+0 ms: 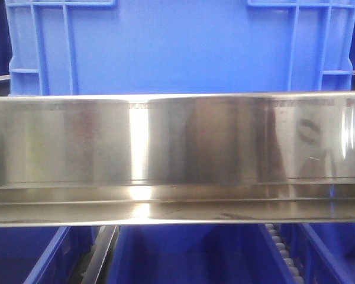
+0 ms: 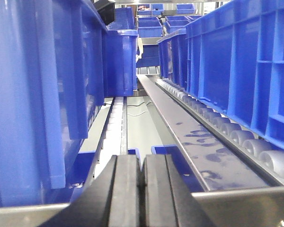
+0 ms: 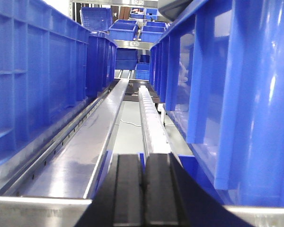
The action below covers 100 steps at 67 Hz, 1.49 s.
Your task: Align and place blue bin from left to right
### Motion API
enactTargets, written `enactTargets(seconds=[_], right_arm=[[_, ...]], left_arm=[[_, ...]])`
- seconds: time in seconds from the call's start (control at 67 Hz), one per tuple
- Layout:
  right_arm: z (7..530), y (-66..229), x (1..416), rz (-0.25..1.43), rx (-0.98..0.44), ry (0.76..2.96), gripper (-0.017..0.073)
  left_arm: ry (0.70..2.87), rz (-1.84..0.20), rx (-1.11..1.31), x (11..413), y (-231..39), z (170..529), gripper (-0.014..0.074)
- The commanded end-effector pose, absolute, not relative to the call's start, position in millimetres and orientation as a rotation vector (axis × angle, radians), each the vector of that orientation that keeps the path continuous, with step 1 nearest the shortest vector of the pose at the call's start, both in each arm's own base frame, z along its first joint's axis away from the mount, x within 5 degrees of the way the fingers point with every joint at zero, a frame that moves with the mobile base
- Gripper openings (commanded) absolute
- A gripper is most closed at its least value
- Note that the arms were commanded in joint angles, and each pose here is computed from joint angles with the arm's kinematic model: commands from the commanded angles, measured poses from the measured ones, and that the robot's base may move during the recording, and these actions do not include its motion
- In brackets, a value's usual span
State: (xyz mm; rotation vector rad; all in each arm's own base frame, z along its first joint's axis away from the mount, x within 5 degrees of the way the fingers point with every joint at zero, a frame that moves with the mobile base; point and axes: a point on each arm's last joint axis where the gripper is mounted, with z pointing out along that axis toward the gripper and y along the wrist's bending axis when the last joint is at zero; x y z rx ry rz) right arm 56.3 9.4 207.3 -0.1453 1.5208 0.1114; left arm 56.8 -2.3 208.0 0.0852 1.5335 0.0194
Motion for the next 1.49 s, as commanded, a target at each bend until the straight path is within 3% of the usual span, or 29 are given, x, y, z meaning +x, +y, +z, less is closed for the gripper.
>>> enactTargets(seconds=[0.0,1.15,1.479], right_arm=[[213,9,55,0.112,-0.139,1.485,-0.008],[213,9,55,0.112,-0.139,1.485,-0.008],[232,9,52,0.122,-0.122,1.269,-0.008]], left_arm=[[1.509,0.02,0.081,56,-2,211,-0.0111],[1.507,0.021,0.082,56,-2,211,-0.0111],[1.289,0.007,0.083,52,-4,233,-0.0111]])
